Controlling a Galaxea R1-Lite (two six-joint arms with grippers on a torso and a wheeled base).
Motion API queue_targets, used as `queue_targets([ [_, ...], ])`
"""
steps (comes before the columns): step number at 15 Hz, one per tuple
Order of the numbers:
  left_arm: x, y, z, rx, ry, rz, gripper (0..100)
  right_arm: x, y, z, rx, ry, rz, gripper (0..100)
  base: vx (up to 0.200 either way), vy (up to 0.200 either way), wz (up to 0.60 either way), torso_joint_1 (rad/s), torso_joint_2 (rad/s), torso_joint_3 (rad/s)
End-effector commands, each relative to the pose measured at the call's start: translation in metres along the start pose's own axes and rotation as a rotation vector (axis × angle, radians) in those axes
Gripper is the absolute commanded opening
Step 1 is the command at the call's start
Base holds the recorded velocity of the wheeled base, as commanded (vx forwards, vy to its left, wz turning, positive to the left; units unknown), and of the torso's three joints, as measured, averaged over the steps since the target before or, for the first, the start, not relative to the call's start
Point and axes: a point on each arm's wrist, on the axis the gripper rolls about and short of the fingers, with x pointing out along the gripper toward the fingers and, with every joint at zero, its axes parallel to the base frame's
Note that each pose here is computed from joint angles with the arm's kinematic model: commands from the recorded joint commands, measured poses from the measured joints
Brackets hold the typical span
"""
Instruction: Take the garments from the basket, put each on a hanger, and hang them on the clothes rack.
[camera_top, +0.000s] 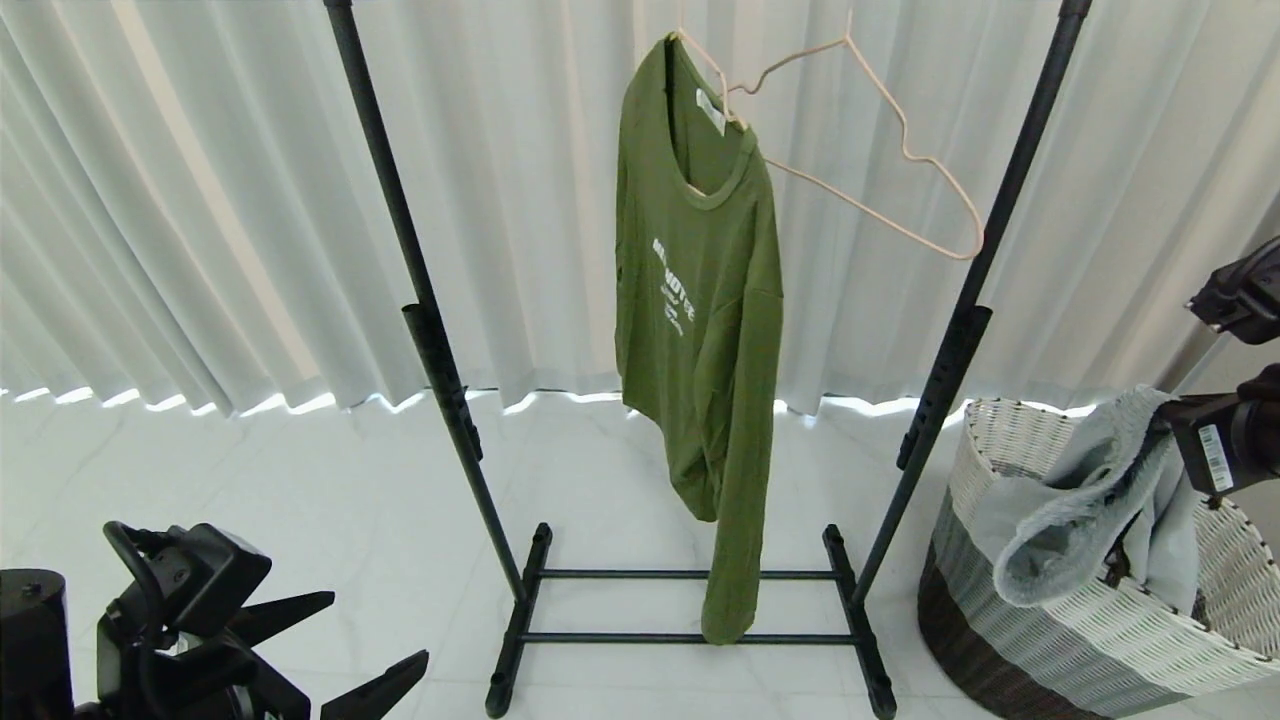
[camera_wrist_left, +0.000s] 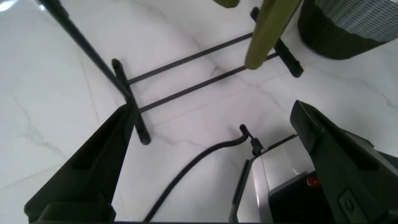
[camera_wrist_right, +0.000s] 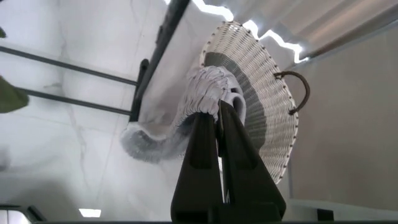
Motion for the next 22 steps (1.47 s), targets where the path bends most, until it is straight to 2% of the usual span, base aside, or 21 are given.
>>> queue_targets([
  [1, 0.0, -0.001, -0.001, 0.005, 0.0, -0.007, 100, 0.001, 0.002, 0.0, -0.004, 0.002, 0.009, 0, 0.0, 0.0, 0.0, 0.0, 0.0, 0.0],
  [3, -0.005, -0.011, -0.007, 0.092, -0.005, -0.06, 100, -0.001, 0.005, 0.001, 0.022, -0.009, 0.027, 0, 0.0, 0.0, 0.0, 0.0, 0.0, 0.0],
  [6, -0.004, -0.022, -0.001, 0.152, -0.037, -0.143, 100, -0.005, 0.013, 0.004, 0.056, -0.032, 0.076, 0, 0.0, 0.0, 0.0, 0.0, 0.0, 0.0],
  [8, 0.007, -0.027, 0.026, 0.184, -0.089, -0.197, 100, -0.018, 0.015, 0.013, 0.066, -0.095, 0.124, 0, 0.0, 0.0, 0.0, 0.0, 0.0, 0.0],
  [10, 0.023, -0.033, 0.055, 0.162, -0.129, -0.246, 100, -0.026, 0.015, 0.026, 0.104, -0.146, 0.166, 0, 0.0, 0.0, 0.0, 0.0, 0.0, 0.0],
  [12, 0.048, -0.044, 0.081, 0.117, -0.136, -0.308, 100, -0.033, 0.013, 0.035, 0.147, -0.177, 0.235, 0, 0.0, 0.0, 0.0, 0.0, 0.0, 0.0],
  [15, 0.096, -0.063, 0.097, 0.12, -0.083, -0.378, 100, -0.049, 0.01, 0.039, 0.179, -0.237, 0.365, 0, 0.0, 0.0, 0.0, 0.0, 0.0, 0.0],
  [16, 0.112, -0.073, 0.101, 0.118, -0.066, -0.411, 100, -0.052, 0.009, 0.04, 0.179, -0.256, 0.389, 0, 0.0, 0.0, 0.0, 0.0, 0.0, 0.0],
  [18, 0.144, -0.098, 0.115, 0.088, -0.085, -0.449, 100, -0.06, 0.008, 0.039, 0.176, -0.284, 0.448, 0, 0.0, 0.0, 0.0, 0.0, 0.0, 0.0],
  [20, 0.175, -0.126, 0.117, 0.093, -0.136, -0.409, 100, -0.062, 0.007, 0.038, 0.177, -0.287, 0.454, 0, 0.0, 0.0, 0.0, 0.0, 0.0, 0.0],
  [21, 0.193, -0.146, 0.112, 0.104, -0.162, -0.388, 100, -0.062, 0.007, 0.038, 0.199, -0.283, 0.461, 0, 0.0, 0.0, 0.0, 0.0, 0.0, 0.0],
  [22, 0.206, -0.158, 0.107, 0.11, -0.19, -0.386, 100, -0.062, 0.008, 0.038, 0.208, -0.282, 0.476, 0, 0.0, 0.0, 0.0, 0.0, 0.0, 0.0],
])
